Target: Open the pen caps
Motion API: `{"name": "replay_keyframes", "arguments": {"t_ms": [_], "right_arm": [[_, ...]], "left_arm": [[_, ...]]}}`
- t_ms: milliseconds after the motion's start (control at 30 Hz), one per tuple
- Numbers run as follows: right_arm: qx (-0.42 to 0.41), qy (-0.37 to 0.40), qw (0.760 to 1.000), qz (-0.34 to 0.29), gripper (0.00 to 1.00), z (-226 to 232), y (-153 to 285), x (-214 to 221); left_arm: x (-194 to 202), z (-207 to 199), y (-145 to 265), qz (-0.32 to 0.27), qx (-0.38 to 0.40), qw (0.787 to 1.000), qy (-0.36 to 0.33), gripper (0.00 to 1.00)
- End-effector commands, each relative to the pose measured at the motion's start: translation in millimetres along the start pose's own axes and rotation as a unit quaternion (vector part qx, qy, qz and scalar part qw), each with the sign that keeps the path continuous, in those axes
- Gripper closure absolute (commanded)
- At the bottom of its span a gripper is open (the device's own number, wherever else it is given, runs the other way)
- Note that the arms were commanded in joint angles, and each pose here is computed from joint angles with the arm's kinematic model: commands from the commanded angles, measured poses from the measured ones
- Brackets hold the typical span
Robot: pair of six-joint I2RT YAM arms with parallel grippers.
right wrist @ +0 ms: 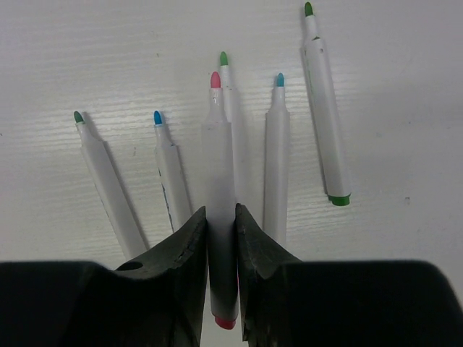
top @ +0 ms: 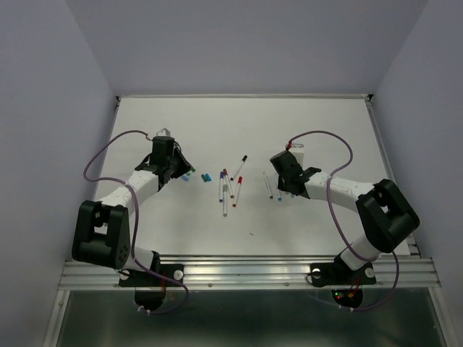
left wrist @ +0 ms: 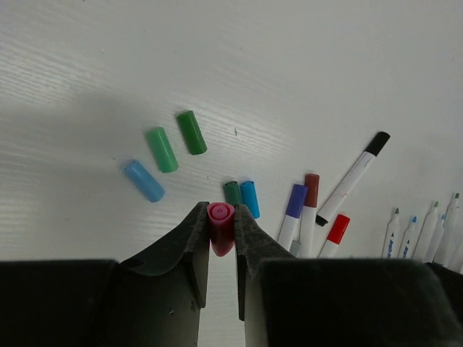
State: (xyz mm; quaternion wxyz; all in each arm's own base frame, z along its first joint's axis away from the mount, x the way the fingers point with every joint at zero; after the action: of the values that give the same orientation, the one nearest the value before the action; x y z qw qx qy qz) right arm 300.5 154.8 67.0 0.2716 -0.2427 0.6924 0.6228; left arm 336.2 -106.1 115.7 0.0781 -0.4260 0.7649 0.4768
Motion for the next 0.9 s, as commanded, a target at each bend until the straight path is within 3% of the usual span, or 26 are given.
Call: {"name": "replay_keyframes", "arguments": {"t_ms": [0,67,367,400,500,733,767,800,867], "right_arm": [[-0.034,-0.009,0.999,-0.033,0.73,12.3,2.5,-21.4],[-0.036,-0.008,0.999,-0.032,0.69,12.0,3.2,-20.3],[-0.037,-0.005,0.999,-0.023,0.62,9.7,3.3,-12.5],[-0.043,-0.004,0.999,-0.028,0.61,9.8,7.0,-15.5],[-0.056,-0.009,0.997,-0.052,0.5,9.3,20.5,-29.8],[-0.145,-0.005,0.987,-0.069,0.39,24.6,51.8,-46.0],[-0.171,-0.001,0.984,-0.059,0.22,31.9,54.7,-43.2],[-0.184,0.008,0.981,-0.056,0.13,35.3,56.1,-42.2],[-0.199,0.016,0.979,-0.048,0.06,44.8,57.6,-37.9]], "left_arm": [[1.8,1.2,-4.0,0.005,-0.015,1.0,-0.02,0.89],[5.3,4.5,-7.1,0.009,-0.024,0.999,-0.02,0.83],[16.8,5.7,-15.1,0.032,-0.035,0.999,-0.026,0.8],[17.2,5.8,-14.8,0.033,-0.036,0.998,-0.028,0.65],[19.1,3.6,-12.2,0.032,-0.038,0.998,-0.032,0.47],[29.1,2.0,-14.9,0.032,-0.061,0.997,-0.045,0.45],[30.9,2.4,-15.8,0.035,-0.064,0.996,-0.043,0.44],[31.5,1.1,-15.8,0.037,-0.063,0.996,-0.045,0.44],[29.7,-2.3,-14.6,0.035,-0.061,0.997,-0.045,0.39]]}}
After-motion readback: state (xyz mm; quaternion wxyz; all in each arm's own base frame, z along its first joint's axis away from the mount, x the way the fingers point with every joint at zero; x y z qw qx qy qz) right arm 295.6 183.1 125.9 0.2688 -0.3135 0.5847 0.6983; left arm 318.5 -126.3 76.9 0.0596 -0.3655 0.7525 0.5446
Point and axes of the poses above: each gripper's point midway between its finger pads, its own y axis back along the fingers, its own z axis along the line the jaws close on, x = y × z, the point moved 3 cm from there along y, back along the fingers, and after that the axes turned 5 degrees about y, right-handed, at the moved point
